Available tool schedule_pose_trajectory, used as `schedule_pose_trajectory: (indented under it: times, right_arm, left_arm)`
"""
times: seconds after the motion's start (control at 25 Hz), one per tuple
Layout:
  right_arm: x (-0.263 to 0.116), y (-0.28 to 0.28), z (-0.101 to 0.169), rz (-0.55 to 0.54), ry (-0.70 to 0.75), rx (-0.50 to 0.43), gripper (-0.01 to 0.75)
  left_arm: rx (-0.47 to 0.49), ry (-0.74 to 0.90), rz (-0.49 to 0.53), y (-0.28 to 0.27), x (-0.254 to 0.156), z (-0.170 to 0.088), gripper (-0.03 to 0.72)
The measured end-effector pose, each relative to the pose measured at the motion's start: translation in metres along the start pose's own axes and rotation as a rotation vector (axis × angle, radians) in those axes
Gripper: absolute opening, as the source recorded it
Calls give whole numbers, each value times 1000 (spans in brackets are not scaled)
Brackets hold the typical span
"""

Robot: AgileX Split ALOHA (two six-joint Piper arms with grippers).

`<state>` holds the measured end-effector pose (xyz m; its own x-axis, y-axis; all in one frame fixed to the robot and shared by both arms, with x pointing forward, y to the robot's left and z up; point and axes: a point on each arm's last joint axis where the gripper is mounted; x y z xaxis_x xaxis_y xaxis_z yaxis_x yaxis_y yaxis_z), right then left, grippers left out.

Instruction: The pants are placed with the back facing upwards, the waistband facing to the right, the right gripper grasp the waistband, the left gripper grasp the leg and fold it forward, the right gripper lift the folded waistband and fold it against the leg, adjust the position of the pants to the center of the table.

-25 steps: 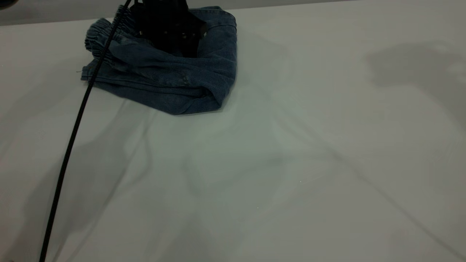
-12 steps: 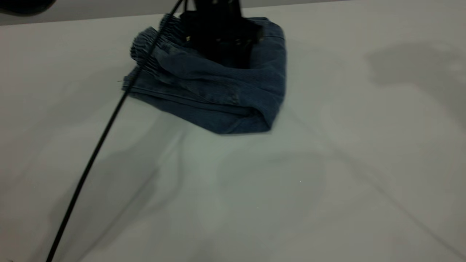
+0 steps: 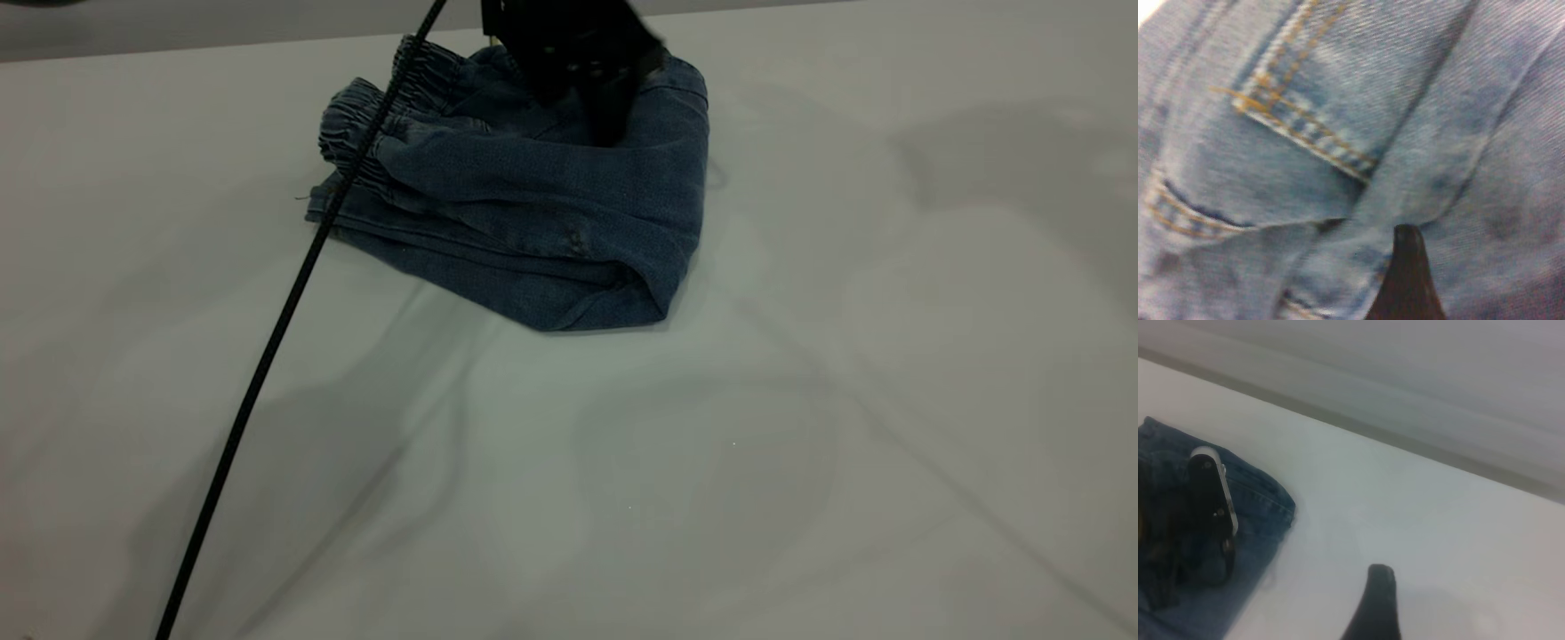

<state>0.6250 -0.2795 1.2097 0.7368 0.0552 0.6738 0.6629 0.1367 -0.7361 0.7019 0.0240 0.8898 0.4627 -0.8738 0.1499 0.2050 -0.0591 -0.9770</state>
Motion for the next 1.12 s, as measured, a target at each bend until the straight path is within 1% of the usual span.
schedule_pose_trajectory:
  times: [0.12, 0.2, 0.32, 0.44, 0.56, 0.64, 0.8, 0.92, 1.04, 1.12]
  right_arm:
    - [0, 0, 0, 0, 0, 1, 587]
    - [0, 0, 0, 0, 0, 0, 587]
    - [0, 0, 0, 0, 0, 1, 587]
    - [0, 0, 0, 1, 0, 0, 587]
    - [0, 0, 0, 1, 0, 2, 587]
    - [0, 0, 0, 1, 0, 2, 587]
    - [0, 0, 0, 1, -1, 0, 587]
    - [0, 0, 0, 2, 0, 1, 587]
    - [0, 0, 0, -4, -1, 0, 587]
    - [0, 0, 0, -5, 0, 1, 587]
  left_arm:
    - [49, 111, 34, 2, -8, 14, 525]
    - [48, 184, 49, 6, -13, 19, 525]
    - [7, 300, 59, 21, -19, 20, 525]
    - [-42, 395, 36, 29, -19, 17, 525]
    - [-97, 447, -3, 35, -18, 11, 525]
    - [-123, 445, -14, 42, -18, 8, 525]
    - [-140, 402, 2, 53, -20, 5, 525]
    - [-141, 309, 11, 55, -21, 5, 521]
    - [-138, 185, 21, 55, -20, 4, 506]
    - [-135, 74, 27, 55, -20, 4, 493]
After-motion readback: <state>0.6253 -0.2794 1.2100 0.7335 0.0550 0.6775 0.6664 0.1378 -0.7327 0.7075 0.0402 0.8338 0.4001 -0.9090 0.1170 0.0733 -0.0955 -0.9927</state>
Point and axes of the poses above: a point on each arm's last joint axis where the gripper is mounted, y pointing out along that axis toward the gripper, z along the wrist's bending axis when the last joint is at zero, x = y × z, and after that the axes turned 9 degrees about y, right-handed
